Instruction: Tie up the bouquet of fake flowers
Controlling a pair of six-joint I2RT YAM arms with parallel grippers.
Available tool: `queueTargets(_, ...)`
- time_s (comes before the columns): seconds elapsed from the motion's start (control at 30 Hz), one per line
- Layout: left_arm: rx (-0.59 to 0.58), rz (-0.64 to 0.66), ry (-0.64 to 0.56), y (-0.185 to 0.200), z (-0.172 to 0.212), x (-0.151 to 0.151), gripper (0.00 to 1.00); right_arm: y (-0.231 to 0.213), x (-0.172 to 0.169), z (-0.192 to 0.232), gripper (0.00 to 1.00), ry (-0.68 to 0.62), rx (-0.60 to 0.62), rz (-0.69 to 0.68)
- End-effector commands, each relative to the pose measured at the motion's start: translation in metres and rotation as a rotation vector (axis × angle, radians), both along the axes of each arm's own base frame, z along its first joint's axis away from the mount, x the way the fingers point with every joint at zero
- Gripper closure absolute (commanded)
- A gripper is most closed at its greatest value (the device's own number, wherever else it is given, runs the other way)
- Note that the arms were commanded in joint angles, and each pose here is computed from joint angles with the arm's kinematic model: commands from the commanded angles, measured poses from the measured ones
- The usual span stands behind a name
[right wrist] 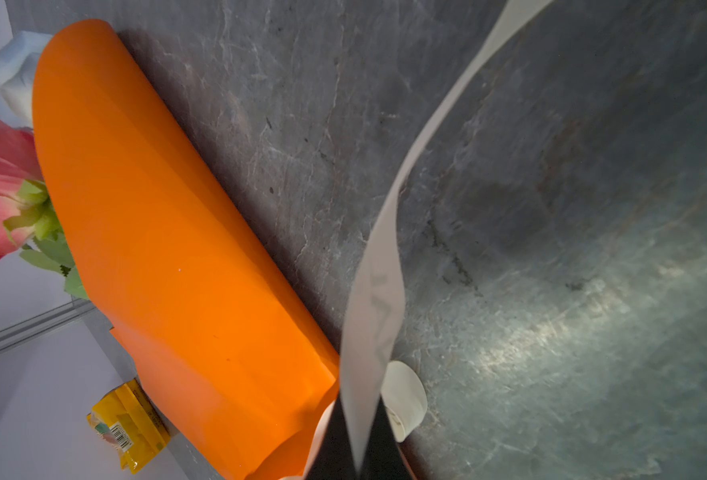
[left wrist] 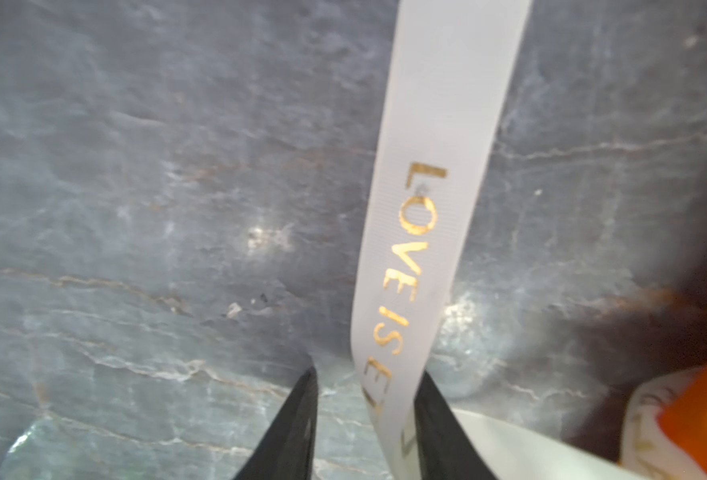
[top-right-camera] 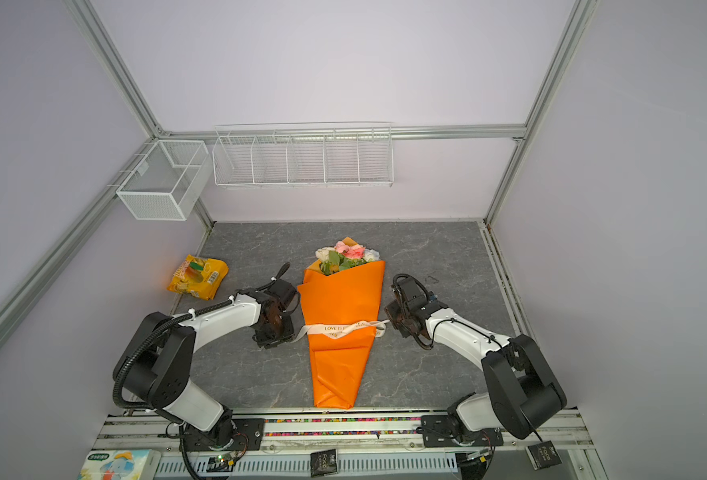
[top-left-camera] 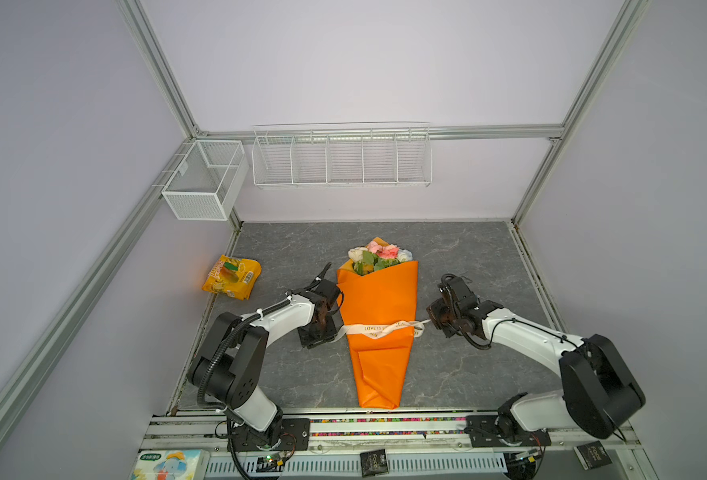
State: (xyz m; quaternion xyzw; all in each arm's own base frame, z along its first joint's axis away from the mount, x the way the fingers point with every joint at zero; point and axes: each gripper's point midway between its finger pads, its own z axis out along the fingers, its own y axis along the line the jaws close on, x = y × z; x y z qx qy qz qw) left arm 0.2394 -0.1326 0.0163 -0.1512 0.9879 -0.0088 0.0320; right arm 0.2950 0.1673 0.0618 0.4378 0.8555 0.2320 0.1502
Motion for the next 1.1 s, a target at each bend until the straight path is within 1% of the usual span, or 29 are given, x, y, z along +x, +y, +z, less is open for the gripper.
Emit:
queueTargets(0.0, 0.022, 0.004, 0.004, -0.001, -0.017, 0.006, 0.68, 0.002, 0.002, 0.007, 0.94, -0.013, -0.003, -0.003)
queueTargets(0.03, 0.028, 0.004, 0.0, -0.001, -0.018, 0.008, 0.71, 0.002, 0.002, 0.007, 0.94, -0.014, -0.002, -0.004)
queueTargets(0.1, 0.03, 0.002, -0.006, -0.002, -0.019, 0.01, 0.83, 0.002, 0.002, 0.006, 0.94, -0.013, -0.003, -0.003)
queueTargets(0.17, 0.016, -0.003, -0.022, -0.004, -0.017, 0.014, 0.92, 0.001, 0.001, 0.006, 0.94, -0.012, -0.007, 0.001)
queueTargets(0.2, 0.009, -0.005, -0.035, -0.006, -0.015, 0.016, 1.0, 0.0, 0.001, 0.006, 0.94, -0.013, -0.011, 0.001)
queueTargets(0.33, -0.025, -0.005, -0.12, -0.009, 0.007, 0.026, 1.0, -0.004, 0.001, 0.01, 0.94, -0.025, -0.037, 0.014)
queueTargets(0.43, -0.062, -0.028, -0.221, -0.011, 0.031, 0.035, 1.0, -0.013, 0.0, 0.017, 0.94, -0.045, -0.094, 0.027)
queueTargets(0.57, -0.083, 0.001, -0.327, 0.0, 0.063, 0.039, 1.0, -0.03, -0.005, 0.028, 0.94, -0.071, -0.183, 0.043)
queueTargets(0.67, -0.076, 0.03, -0.378, 0.017, 0.077, 0.038, 1.0, -0.039, -0.009, 0.034, 0.94, -0.088, -0.229, 0.05)
queueTargets(0.83, -0.081, 0.047, -0.382, 0.035, 0.077, 0.03, 1.0, -0.04, -0.013, 0.033, 0.94, -0.085, -0.252, 0.09)
queueTargets(0.97, -0.077, 0.069, -0.369, 0.042, 0.067, 0.019, 1.0, -0.035, -0.012, 0.031, 0.94, -0.088, -0.254, 0.143)
queueTargets(1.07, -0.082, 0.085, -0.354, 0.05, 0.06, 0.013, 1.0, -0.036, -0.01, 0.032, 0.94, -0.095, -0.294, 0.188)
